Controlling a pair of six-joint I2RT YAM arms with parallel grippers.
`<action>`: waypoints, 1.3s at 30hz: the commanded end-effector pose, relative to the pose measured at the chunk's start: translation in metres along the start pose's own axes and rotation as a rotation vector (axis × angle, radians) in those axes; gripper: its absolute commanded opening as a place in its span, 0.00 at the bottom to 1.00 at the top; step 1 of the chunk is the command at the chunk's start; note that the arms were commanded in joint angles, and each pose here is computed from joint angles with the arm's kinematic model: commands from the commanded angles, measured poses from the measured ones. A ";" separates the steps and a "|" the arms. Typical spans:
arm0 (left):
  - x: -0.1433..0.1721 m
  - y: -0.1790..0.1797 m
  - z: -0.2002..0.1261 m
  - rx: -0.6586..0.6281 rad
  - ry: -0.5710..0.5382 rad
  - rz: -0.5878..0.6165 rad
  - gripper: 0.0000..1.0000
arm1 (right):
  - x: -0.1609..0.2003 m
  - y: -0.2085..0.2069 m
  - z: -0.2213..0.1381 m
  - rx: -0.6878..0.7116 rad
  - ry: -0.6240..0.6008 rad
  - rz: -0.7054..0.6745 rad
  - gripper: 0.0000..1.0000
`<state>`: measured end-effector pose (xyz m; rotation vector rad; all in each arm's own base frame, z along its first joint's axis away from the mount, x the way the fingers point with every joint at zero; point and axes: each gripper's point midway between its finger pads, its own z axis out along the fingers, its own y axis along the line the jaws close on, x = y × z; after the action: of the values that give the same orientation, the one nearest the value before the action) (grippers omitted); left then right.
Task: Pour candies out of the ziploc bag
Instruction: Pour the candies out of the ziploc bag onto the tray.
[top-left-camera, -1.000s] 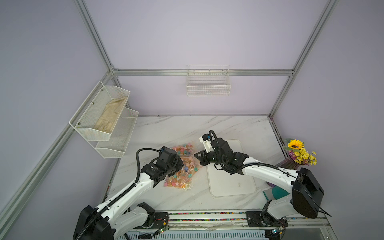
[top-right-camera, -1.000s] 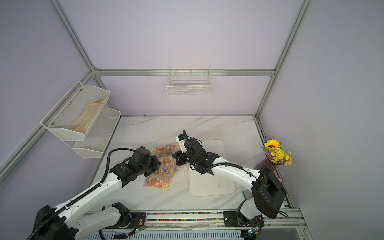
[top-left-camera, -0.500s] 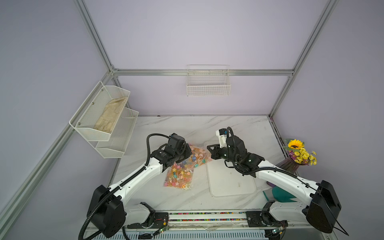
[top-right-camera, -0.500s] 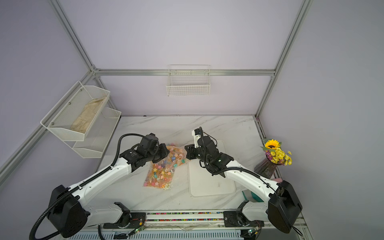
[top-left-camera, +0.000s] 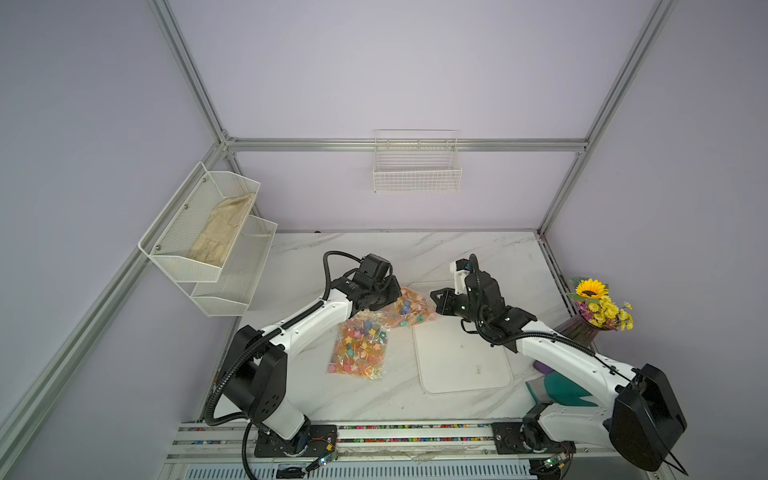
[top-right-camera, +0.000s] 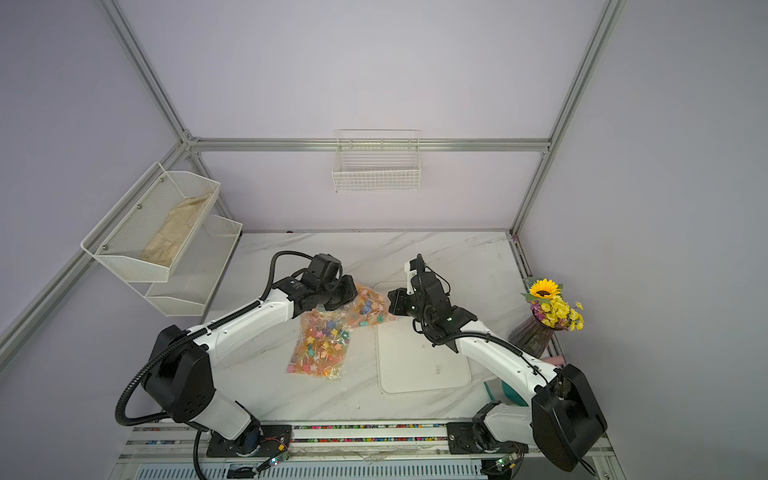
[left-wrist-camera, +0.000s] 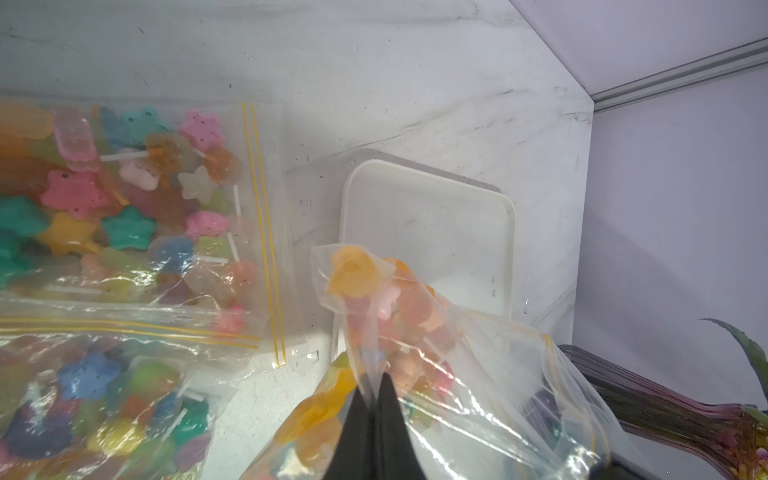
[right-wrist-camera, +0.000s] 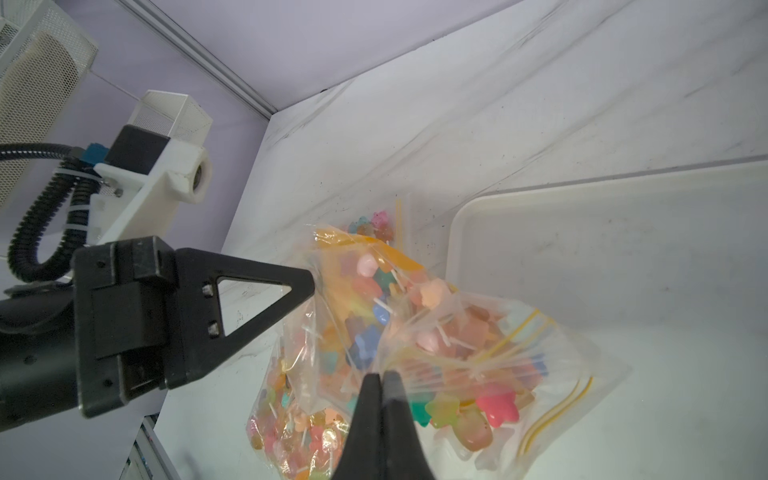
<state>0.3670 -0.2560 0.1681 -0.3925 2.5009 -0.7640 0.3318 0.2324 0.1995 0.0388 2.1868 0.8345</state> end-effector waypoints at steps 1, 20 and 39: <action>-0.035 -0.051 -0.027 0.131 -0.096 0.048 0.00 | -0.012 0.001 -0.008 -0.012 -0.051 0.012 0.00; -0.026 -0.100 -0.034 0.179 -0.055 0.141 0.00 | 0.000 -0.031 -0.002 0.086 -0.038 0.053 0.00; -0.020 -0.127 -0.045 0.200 -0.051 0.194 0.00 | 0.012 -0.048 0.002 0.132 -0.020 0.058 0.00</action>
<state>0.3629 -0.3163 0.2229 -0.1608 2.5029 -0.8129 0.3323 0.2034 0.1604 0.1511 2.2520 0.7239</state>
